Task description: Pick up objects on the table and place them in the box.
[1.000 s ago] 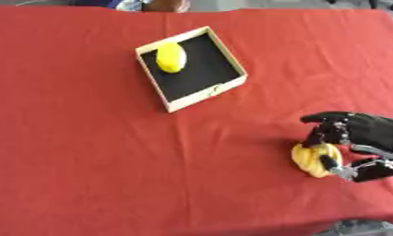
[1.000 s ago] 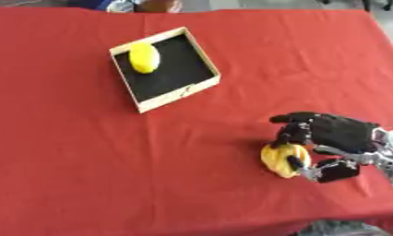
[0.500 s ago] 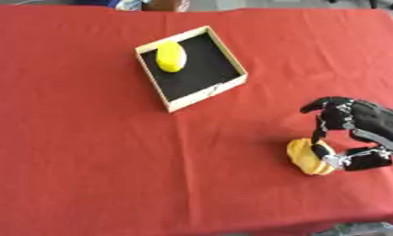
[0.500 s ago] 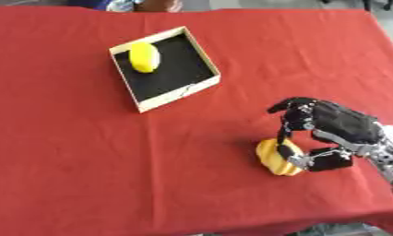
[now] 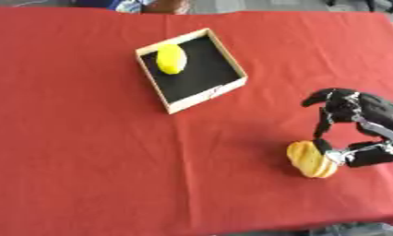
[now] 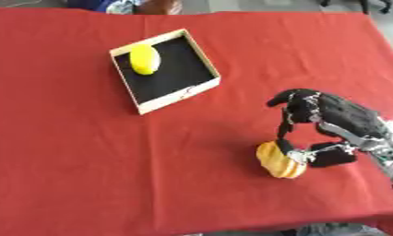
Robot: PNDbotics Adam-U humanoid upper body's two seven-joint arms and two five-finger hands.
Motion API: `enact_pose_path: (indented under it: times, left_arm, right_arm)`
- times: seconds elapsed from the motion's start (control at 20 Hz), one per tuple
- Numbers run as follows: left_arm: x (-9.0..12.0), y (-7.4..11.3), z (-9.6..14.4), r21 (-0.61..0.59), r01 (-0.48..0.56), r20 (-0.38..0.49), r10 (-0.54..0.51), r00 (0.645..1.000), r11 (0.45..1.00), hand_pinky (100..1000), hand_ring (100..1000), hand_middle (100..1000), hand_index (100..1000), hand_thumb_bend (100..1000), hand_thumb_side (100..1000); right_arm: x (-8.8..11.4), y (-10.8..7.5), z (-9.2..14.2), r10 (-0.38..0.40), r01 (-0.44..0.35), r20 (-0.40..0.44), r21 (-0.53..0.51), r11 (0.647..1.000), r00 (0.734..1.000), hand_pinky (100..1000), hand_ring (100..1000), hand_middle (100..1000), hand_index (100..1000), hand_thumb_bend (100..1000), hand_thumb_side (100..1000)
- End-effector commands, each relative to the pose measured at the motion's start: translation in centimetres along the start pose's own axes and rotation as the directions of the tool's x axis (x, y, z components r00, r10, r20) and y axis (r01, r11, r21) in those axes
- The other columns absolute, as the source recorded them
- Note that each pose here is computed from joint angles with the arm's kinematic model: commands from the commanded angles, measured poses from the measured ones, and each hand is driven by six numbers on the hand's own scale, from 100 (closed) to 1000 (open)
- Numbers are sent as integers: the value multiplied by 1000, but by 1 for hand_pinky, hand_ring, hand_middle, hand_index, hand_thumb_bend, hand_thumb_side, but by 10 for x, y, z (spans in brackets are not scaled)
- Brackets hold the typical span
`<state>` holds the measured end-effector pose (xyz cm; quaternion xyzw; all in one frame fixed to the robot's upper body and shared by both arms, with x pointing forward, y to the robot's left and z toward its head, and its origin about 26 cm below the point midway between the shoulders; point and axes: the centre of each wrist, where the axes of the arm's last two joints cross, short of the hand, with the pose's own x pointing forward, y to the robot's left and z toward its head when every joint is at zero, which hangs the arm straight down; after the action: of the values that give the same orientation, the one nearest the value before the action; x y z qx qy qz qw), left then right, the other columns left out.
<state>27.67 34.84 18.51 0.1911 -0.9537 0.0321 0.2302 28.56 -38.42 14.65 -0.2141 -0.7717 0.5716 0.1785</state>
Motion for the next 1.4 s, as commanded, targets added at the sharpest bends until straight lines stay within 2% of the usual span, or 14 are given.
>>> enact_pose_path:
  times: [0.05, 0.2, 0.35, 0.45, 0.55, 0.75, 1.0, 1.2, 1.3, 1.4]
  left_arm:
    - [6, 1, -7, -3, -2, 31, 2, 1000, 1000, 906, 755, 819, 877, 174, 758]
    - [6, 0, -8, -4, -2, 32, 2, 999, 1000, 907, 755, 819, 878, 175, 758]
    - [6, 1, -8, -5, 0, 30, 0, 1000, 1000, 906, 755, 819, 878, 175, 758]
    - [6, 1, -8, -5, 1, 31, -1, 1000, 1000, 906, 755, 819, 878, 174, 758]
    - [6, 1, -8, -6, 0, 32, 0, 999, 1000, 906, 755, 819, 878, 175, 759]
    - [6, 1, -8, -7, -1, 30, 1, 1000, 1000, 906, 754, 819, 878, 175, 759]
    - [6, -1, -8, -7, -6, 29, 6, 1000, 1000, 907, 754, 819, 877, 175, 759]
    - [6, -2, -8, -9, -10, 27, 10, 1000, 1000, 907, 753, 819, 877, 175, 759]
    - [6, -2, -8, -8, -12, 27, 12, 1000, 1000, 907, 753, 819, 877, 176, 760]
    - [6, -2, -8, -8, -13, 27, 14, 1000, 1000, 907, 753, 819, 877, 177, 760]
  right_arm:
    - [-3, -18, 4, 33, -33, 1, 36, 999, 999, 853, 875, 500, 726, 100, 182]
    - [-2, -19, 11, 40, -41, 6, 116, 992, 999, 900, 974, 602, 903, 100, 190]
    - [-2, -20, 18, 54, -59, 29, 214, 975, 998, 955, 1000, 704, 965, 100, 176]
    - [-1, -20, 21, 65, -75, 49, 274, 959, 997, 975, 1000, 730, 970, 100, 350]
    - [-1, -20, 23, 72, -89, 66, 319, 944, 995, 986, 1000, 747, 975, 100, 420]
    - [-2, -20, 26, 90, -108, 67, 359, 927, 994, 995, 1000, 758, 978, 100, 350]
    - [-3, -15, 26, 101, -110, 43, 360, 927, 994, 991, 1000, 754, 976, 100, 350]
    - [-5, -14, 23, 145, -140, 12, 352, 926, 989, 1000, 1000, 776, 979, 100, 273]
    - [-4, -14, 20, 167, -160, 12, 357, 920, 986, 1000, 1000, 796, 986, 100, 263]
    - [-4, -11, 20, 181, -174, 16, 367, 914, 983, 1000, 1000, 806, 986, 100, 291]
